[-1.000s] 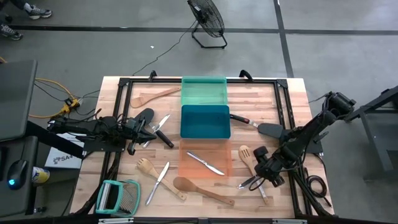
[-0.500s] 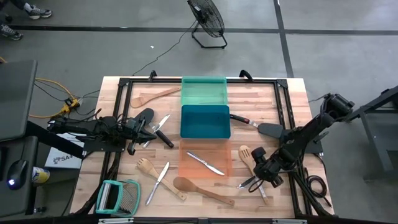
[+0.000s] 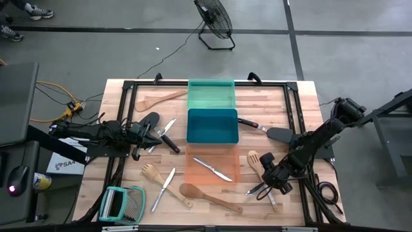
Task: Pick & Place Kitchen Items
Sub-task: Put the silver knife into the orange bin
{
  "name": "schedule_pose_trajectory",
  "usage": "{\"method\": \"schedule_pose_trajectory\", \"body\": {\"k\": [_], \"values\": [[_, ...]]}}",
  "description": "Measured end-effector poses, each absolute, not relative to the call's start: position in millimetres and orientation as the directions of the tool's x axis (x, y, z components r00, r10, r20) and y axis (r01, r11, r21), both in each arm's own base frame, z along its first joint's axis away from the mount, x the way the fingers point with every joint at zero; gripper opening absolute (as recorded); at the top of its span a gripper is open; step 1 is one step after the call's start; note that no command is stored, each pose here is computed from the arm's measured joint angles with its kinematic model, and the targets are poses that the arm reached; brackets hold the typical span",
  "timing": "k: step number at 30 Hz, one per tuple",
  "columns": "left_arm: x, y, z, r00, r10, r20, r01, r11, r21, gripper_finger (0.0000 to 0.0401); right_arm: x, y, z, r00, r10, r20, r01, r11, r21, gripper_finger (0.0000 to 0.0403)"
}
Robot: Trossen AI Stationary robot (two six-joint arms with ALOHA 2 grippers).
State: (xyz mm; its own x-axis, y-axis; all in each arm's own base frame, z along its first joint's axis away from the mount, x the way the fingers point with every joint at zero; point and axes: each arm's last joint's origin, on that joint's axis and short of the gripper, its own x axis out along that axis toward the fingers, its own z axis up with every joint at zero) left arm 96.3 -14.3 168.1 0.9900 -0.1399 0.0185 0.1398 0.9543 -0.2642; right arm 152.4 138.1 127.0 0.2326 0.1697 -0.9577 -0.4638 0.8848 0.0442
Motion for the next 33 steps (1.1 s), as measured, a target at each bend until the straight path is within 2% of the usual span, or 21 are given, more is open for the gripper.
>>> {"method": "schedule_pose_trajectory", "body": {"k": [13, 33], "values": [[96.3, -14.3, 168.1, 0.99, -0.14, 0.019, 0.139, 0.954, -0.264, 0.0, 152.2, 137.9, 126.3, 0.23, 0.17, -0.958, -0.464, 0.885, 0.046, 0.0138], [96.3, -14.3, 168.1, 0.99, -0.14, 0.019, 0.14, 0.954, -0.264, 0.0, 151.5, 138.2, 125.7, 0.209, 0.189, -0.959, -0.448, 0.891, 0.078, 0.0057]]}}
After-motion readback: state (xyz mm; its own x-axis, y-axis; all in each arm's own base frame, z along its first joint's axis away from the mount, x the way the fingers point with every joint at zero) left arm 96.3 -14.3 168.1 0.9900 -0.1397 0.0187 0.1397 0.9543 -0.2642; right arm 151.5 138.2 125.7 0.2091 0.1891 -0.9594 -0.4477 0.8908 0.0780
